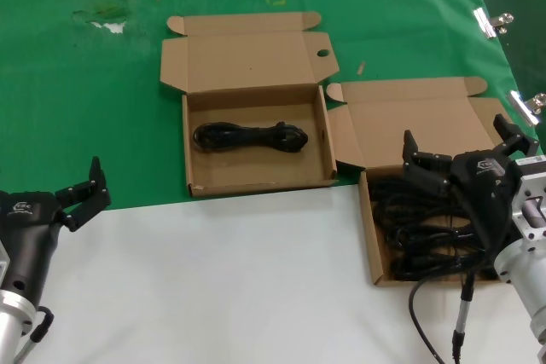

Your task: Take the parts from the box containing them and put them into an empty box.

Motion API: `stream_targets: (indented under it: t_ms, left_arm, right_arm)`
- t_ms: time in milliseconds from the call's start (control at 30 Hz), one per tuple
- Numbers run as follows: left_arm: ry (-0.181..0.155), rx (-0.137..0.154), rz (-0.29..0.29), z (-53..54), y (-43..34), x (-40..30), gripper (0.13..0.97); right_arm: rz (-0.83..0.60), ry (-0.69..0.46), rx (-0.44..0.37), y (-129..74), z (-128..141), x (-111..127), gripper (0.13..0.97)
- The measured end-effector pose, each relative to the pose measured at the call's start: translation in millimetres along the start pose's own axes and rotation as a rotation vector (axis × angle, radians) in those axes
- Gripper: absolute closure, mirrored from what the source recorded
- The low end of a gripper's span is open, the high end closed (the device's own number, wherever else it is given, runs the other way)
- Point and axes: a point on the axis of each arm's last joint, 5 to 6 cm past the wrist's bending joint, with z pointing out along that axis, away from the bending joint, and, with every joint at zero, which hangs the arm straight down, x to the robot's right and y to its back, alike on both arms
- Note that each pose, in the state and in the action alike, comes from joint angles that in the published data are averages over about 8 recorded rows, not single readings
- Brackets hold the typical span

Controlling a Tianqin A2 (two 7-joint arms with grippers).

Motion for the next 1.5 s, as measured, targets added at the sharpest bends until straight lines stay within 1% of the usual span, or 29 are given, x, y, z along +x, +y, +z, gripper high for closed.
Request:
stream_targets:
  t_ms: [1500]
  left_arm:
    - [0.0,0.0,0.0,0.0,0.0,0.0,0.132]
  right_arm:
    - [0.0,0.0,0.0,0.0,0.0,0.0,0.13]
